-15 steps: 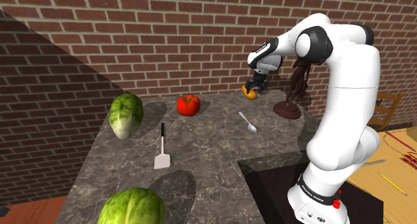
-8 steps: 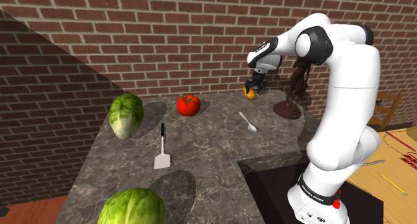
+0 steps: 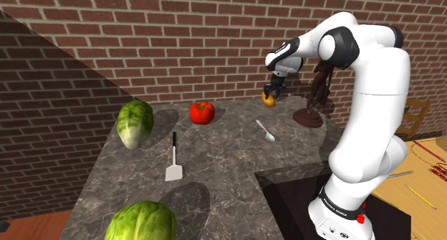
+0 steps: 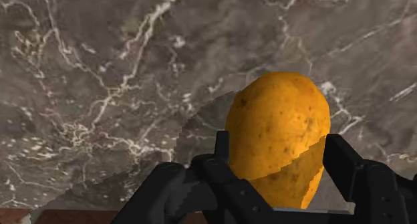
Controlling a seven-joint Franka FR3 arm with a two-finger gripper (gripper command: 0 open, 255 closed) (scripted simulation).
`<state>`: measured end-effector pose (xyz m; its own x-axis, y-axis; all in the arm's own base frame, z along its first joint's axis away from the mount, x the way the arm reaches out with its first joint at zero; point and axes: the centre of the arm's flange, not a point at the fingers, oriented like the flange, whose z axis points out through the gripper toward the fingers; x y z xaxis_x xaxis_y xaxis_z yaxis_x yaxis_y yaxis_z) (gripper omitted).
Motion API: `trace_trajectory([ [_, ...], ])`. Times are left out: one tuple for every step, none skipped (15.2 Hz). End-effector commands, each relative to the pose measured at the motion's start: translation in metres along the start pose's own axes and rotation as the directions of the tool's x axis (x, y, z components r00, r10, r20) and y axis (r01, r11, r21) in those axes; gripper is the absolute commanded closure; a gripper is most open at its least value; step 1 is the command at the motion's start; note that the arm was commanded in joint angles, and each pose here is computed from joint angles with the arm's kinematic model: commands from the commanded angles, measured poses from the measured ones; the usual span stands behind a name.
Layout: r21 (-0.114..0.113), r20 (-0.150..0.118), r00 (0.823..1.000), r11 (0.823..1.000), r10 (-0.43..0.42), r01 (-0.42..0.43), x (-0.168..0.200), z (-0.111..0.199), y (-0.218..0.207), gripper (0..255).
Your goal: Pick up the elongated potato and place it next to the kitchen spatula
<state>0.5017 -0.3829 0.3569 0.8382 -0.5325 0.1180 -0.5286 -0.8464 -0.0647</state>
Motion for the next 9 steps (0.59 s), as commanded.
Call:
trace_trajectory([
  [-0.009, 0.02, 1.0, 1.0, 0.014, -0.014, -0.003, -0.001, 0.009, 255],
  [-0.009, 0.02, 1.0, 1.0, 0.014, -0.014, -0.003, -0.007, 0.008, 255],
  [-0.009, 0.02, 1.0, 1.0, 0.014, -0.014, -0.002, -0.012, 0.008, 255],
  [-0.009, 0.02, 1.0, 1.0, 0.014, -0.014, -0.002, -0.017, 0.008, 255],
  [-0.009, 0.02, 1.0, 1.0, 0.014, -0.014, -0.001, -0.022, 0.007, 255],
  [-0.009, 0.02, 1.0, 1.0, 0.014, -0.014, 0.0, -0.027, 0.007, 255],
  [-0.009, 0.02, 1.0, 1.0, 0.014, -0.014, 0.0, -0.033, 0.007, 255],
  [-0.009, 0.018, 1.0, 1.0, 0.013, -0.013, 0.001, -0.029, 0.008, 255],
  [-0.009, 0.018, 1.0, 1.0, 0.013, -0.013, 0.001, -0.029, 0.008, 0],
])
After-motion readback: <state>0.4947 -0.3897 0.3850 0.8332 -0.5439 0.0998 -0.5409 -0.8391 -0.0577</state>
